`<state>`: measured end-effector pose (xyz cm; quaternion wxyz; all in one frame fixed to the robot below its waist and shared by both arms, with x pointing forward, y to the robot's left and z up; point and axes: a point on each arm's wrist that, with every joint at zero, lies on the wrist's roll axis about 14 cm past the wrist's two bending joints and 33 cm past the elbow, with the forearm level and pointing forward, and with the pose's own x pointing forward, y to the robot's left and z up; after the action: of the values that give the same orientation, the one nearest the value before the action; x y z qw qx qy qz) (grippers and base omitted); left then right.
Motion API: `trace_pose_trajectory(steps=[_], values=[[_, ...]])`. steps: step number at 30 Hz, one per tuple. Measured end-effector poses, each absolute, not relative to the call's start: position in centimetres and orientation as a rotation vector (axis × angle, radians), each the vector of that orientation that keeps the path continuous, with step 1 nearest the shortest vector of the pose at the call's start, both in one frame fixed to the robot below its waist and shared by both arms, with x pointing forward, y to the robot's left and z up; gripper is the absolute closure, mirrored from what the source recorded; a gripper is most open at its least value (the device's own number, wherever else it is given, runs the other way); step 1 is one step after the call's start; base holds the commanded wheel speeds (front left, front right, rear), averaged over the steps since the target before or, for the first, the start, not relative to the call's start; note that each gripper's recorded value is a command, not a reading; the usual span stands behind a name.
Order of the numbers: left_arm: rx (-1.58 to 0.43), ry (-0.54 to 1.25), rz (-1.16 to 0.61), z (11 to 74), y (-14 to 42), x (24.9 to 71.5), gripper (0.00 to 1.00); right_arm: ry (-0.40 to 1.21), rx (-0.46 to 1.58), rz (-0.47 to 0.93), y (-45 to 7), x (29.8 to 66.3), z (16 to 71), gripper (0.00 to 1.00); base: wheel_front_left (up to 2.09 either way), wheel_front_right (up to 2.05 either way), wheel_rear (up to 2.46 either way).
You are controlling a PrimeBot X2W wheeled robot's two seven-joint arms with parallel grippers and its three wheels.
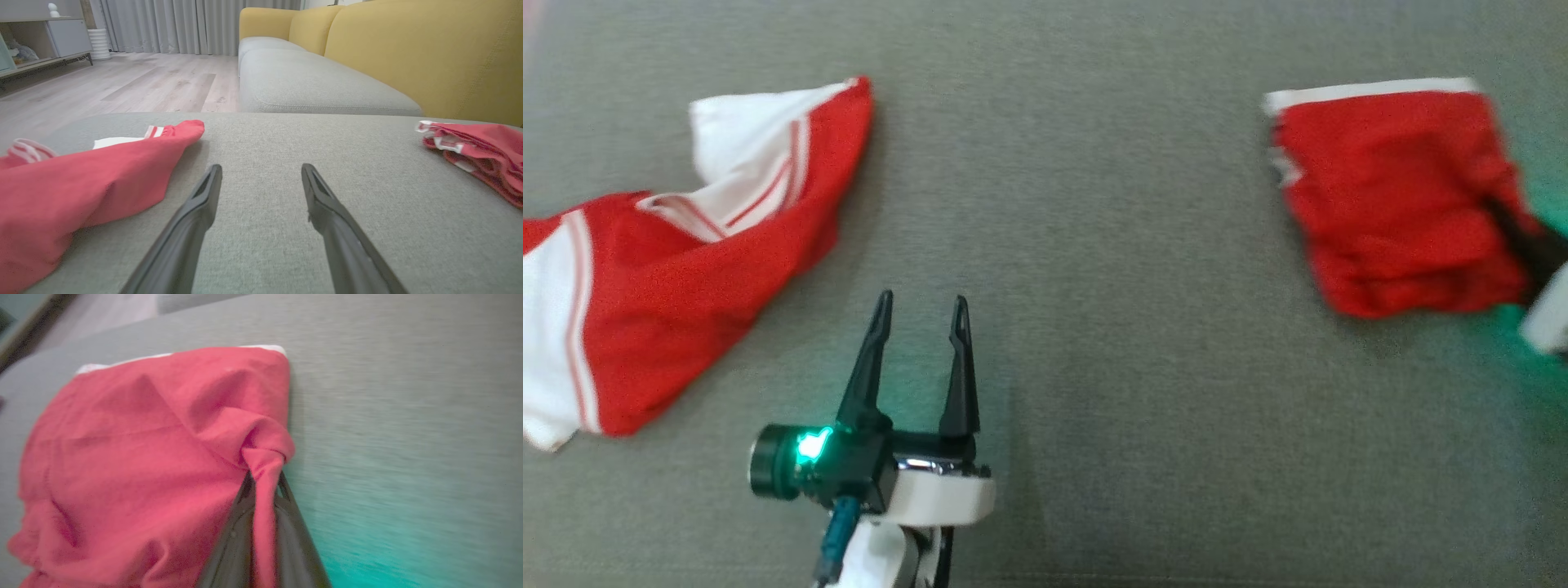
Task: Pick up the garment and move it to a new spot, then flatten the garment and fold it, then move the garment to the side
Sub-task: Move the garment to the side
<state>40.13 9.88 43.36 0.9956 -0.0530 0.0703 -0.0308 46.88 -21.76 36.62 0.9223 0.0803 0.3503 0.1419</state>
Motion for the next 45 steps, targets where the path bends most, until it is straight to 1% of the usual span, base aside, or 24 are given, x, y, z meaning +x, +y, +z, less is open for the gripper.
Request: trace_pose_trajectory(steps=[5,11,16,17,18,19,22,24,27,31,34,38,40,41,45], values=[[-0.118,0.142,-0.105,42.6,8.6,42.1,0.00,0.766,-0.014,0.160,-30.3,46.3,37.0,1.00,0.00,0.00,0.00],[-0.142,0.131,-0.206,41.8,5.5,44.7,0.00,0.817,-0.168,-0.054,-40.7,45.2,38.2,1.00,0.00,0.00,0.00],[-0.162,0.131,-0.259,41.0,3.6,46.0,0.00,0.792,-0.261,-0.184,-46.3,45.1,39.7,1.00,0.00,0.00,0.00],[-0.165,0.130,-0.266,40.9,3.4,46.2,0.00,0.782,-0.269,-0.203,-47.0,45.1,39.8,0.93,0.00,0.00,0.00],[-0.168,0.129,-0.274,40.8,3.1,46.4,0.00,0.775,-0.278,-0.217,-47.5,45.0,40.0,0.57,0.00,0.00,0.00],[-0.173,0.128,-0.281,40.9,2.9,46.5,0.00,0.771,-0.289,-0.233,-48.0,44.8,40.2,0.00,0.00,0.00,0.00],[-0.182,0.118,-0.281,41.5,2.8,46.5,0.00,0.707,-0.358,-0.246,-49.0,45.0,41.6,0.00,0.00,0.00,0.00],[-0.166,0.094,-0.273,42.7,3.2,46.2,0.00,0.579,-0.347,-0.210,-46.9,46.7,42.9,0.00,0.00,0.00,0.00],[-0.146,0.068,-0.244,44.2,4.1,45.6,0.00,0.445,-0.269,-0.096,-41.1,48.4,42.8,0.00,0.00,0.00,0.00],[-0.116,0.077,-0.168,44.9,6.4,43.4,0.00,0.328,-0.157,0.064,-32.4,48.3,42.8,0.00,0.00,0.00,0.00],[-0.093,0.077,-0.135,45.5,7.6,41.3,0.00,0.275,-0.053,0.129,-26.9,46.1,42.7,0.00,0.00,0.00,0.00],[-0.060,0.061,-0.087,46.5,9.4,38.4,0.00,0.177,0.085,0.160,-21.0,42.1,44.1,0.00,0.00,0.00,0.00],[-0.055,0.045,-0.067,47.2,10.3,37.0,0.00,0.137,0.092,0.183,-18.8,39.9,44.9,0.00,0.00,0.00,0.00],[-0.055,0.045,-0.067,47.2,10.3,37.0,0.00,0.137,0.092,0.183,-18.8,39.9,44.9,0.00,0.00,0.00,0.00],[-0.039,0.002,-0.024,48.4,11.9,34.9,0.00,0.027,0.096,0.209,-15.3,36.6,47.8,0.00,0.00,0.00,0.00]])
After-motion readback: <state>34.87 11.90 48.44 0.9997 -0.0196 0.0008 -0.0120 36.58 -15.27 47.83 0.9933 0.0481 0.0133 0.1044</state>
